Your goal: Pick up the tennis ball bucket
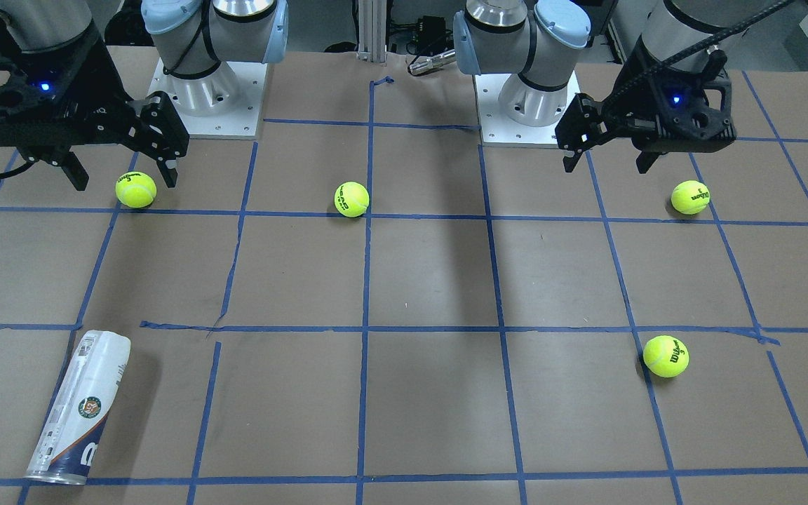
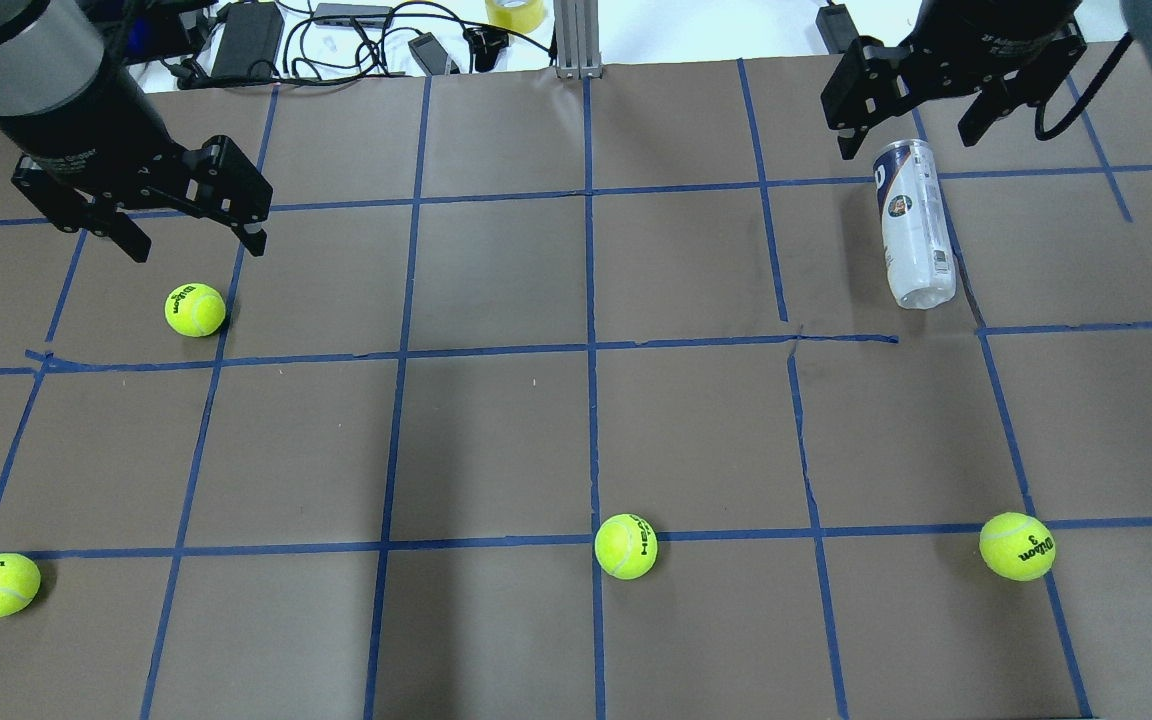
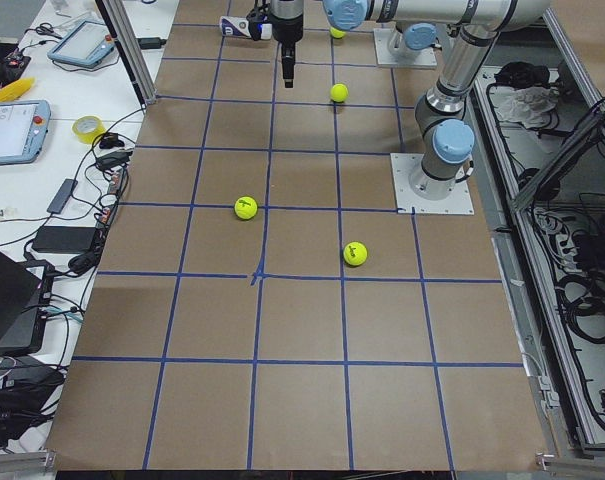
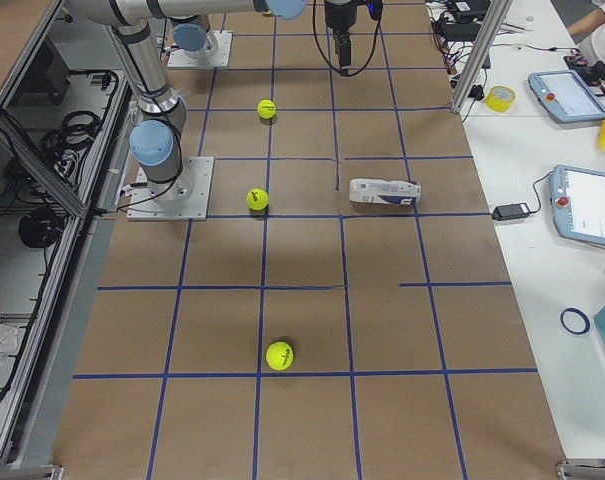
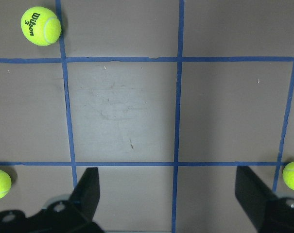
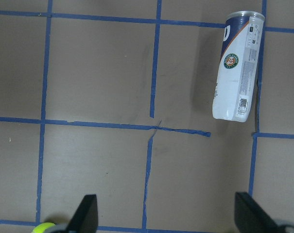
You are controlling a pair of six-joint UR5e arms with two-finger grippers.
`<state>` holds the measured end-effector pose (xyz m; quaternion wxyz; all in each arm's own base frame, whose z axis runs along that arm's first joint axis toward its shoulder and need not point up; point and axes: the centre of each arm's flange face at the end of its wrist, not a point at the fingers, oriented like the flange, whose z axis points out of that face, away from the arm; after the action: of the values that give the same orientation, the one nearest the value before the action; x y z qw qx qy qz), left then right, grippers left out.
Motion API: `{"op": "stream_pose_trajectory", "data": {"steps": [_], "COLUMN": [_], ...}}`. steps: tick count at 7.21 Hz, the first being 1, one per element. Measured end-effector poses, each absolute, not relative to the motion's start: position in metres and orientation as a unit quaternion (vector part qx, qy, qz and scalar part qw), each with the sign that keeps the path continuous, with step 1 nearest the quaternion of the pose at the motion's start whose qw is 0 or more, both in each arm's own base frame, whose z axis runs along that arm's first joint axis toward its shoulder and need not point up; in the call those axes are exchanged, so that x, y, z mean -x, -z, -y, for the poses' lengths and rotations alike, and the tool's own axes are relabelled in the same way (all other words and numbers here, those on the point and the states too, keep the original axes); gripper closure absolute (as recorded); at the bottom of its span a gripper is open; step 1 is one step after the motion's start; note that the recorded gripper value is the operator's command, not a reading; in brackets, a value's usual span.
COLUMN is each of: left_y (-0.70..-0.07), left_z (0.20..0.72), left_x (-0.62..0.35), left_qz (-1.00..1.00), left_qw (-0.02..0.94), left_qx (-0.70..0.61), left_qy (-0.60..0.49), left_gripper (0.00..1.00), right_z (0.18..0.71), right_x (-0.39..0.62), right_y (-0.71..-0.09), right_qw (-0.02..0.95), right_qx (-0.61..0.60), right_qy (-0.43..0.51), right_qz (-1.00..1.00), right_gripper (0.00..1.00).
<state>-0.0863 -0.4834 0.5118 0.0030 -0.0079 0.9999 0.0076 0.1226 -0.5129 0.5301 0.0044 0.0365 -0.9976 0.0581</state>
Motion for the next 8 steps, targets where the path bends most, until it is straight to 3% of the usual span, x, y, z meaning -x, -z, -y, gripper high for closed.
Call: {"op": "stream_pose_trajectory", "data": {"steps": [3,6,8], "left_y": [-0.509,-0.508,-0.508], "left_z": [0.483,0.483,0.483], "left_x": [0.089,0.09,0.089], "left_qz": [-1.0,-1.0,-1.0], "left_qw": [0.004,0.005,0.007], "left_qx": [0.004,0.003,0.003], "left_qy": [-0.009,-0.009,-0.009], "left_gripper": [0.0,0.0,0.0], "right_z": [0.538,0.659,0.713], "right_x": [-0.116,-0.033,0.039], "right_y": [-0.511,-0.453,-0.382], "right_qw": [0.001,0.012,0.017], "right_qx": [-0.032,-0.025,-0.015], "right_qy": [-0.058,-0.102,-0.093], "right_qz": [0.998,0.994,0.995], "right_gripper": [0.0,0.0,0.0]}}
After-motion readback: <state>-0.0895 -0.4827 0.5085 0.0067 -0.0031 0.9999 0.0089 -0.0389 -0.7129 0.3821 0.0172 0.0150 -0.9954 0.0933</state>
